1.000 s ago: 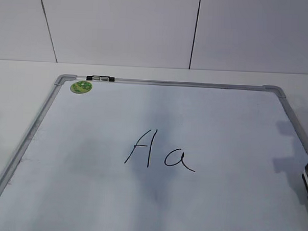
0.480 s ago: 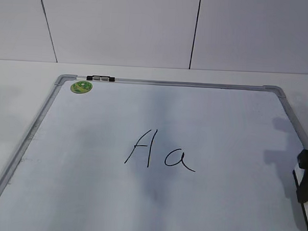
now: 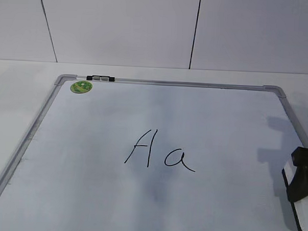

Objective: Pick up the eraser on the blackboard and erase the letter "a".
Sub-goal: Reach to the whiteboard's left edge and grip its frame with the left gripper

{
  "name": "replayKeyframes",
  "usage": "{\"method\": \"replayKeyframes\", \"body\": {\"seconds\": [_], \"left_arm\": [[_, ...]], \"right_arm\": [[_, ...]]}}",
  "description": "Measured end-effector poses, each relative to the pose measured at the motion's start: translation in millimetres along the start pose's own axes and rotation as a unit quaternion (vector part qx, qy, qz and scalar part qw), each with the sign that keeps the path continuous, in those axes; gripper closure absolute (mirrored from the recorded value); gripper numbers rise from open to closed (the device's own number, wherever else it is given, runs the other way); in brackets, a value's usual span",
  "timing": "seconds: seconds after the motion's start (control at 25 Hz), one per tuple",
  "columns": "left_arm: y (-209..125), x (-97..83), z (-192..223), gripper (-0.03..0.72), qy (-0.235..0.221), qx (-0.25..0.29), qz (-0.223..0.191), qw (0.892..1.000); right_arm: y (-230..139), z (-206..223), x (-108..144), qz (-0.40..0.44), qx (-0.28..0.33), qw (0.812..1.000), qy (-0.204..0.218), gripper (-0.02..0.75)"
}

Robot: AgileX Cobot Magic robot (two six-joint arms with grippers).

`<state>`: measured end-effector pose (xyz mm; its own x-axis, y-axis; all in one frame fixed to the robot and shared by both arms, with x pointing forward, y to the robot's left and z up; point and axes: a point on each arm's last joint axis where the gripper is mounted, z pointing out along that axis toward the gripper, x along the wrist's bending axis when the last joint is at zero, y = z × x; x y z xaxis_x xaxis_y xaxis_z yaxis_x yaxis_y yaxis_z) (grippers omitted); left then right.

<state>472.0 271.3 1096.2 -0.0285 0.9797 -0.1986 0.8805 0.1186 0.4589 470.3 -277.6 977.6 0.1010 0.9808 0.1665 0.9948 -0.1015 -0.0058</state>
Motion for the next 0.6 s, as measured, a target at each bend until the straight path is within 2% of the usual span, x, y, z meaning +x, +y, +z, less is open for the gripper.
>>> {"method": "replayKeyframes", "body": {"seconds": [0.24, 0.6], "left_arm": [[26, -0.9, 38, 0.356, 0.005, 0.046, -0.009, 0.999], [31, 3.3, 85, 0.356, 0.012, 0.106, -0.013, 0.994]], "right_arm": [[7, -15, 4, -0.015, 0.001, 1.000, 0.004, 0.203], [16, -41, 16, -0.041, 0.000, 0.999, -0.002, 0.203]]}}
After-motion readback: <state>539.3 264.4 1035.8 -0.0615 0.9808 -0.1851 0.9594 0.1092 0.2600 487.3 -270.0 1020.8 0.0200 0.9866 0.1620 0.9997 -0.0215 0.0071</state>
